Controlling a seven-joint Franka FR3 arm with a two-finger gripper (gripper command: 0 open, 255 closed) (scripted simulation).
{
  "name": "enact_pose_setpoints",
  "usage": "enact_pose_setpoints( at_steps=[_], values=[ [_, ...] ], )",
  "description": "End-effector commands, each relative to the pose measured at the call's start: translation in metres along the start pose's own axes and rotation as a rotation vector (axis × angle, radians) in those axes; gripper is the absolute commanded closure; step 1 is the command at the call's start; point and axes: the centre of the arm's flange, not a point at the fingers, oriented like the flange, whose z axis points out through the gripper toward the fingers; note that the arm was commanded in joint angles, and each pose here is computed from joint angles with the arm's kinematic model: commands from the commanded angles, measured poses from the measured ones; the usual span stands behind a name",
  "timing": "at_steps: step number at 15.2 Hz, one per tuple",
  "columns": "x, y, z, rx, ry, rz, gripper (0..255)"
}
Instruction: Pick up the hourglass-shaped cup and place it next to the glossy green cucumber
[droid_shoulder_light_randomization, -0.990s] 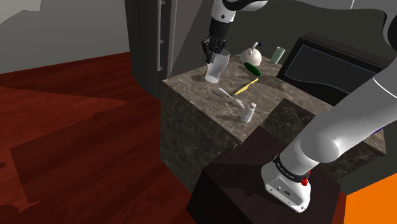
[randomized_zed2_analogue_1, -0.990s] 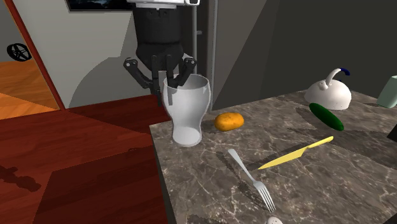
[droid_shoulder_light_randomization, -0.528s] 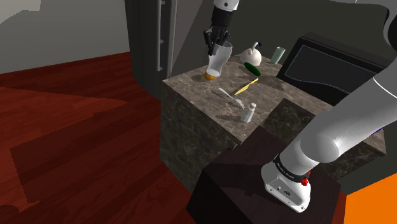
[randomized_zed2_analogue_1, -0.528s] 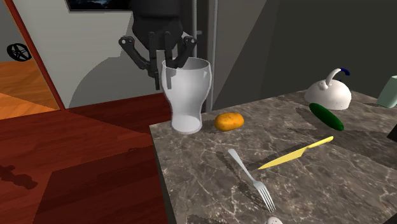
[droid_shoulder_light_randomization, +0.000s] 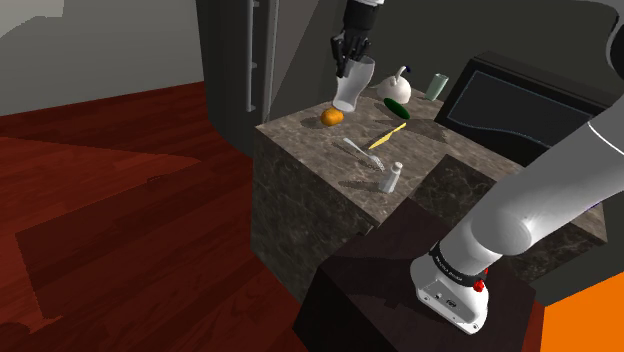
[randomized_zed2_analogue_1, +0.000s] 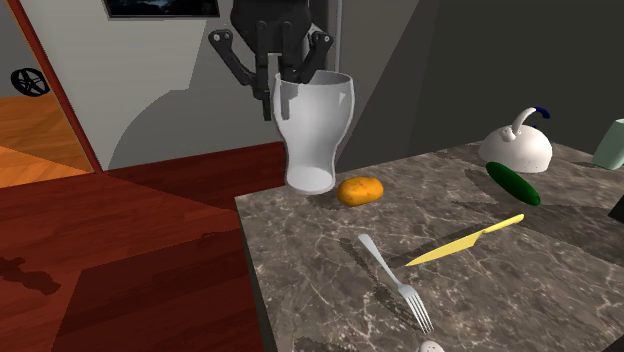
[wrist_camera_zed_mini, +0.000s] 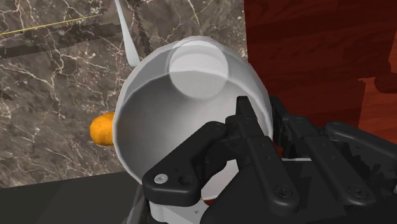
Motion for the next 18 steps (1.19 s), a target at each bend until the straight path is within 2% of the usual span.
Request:
enact_pose_setpoints(
  at_steps=[1,18],
  values=[
    [-0.002,0.024,0.003,0.0,0.0,-0.001,255],
    [-0.015,0.246,0.03,0.0,0.0,-0.001,255]
  ],
)
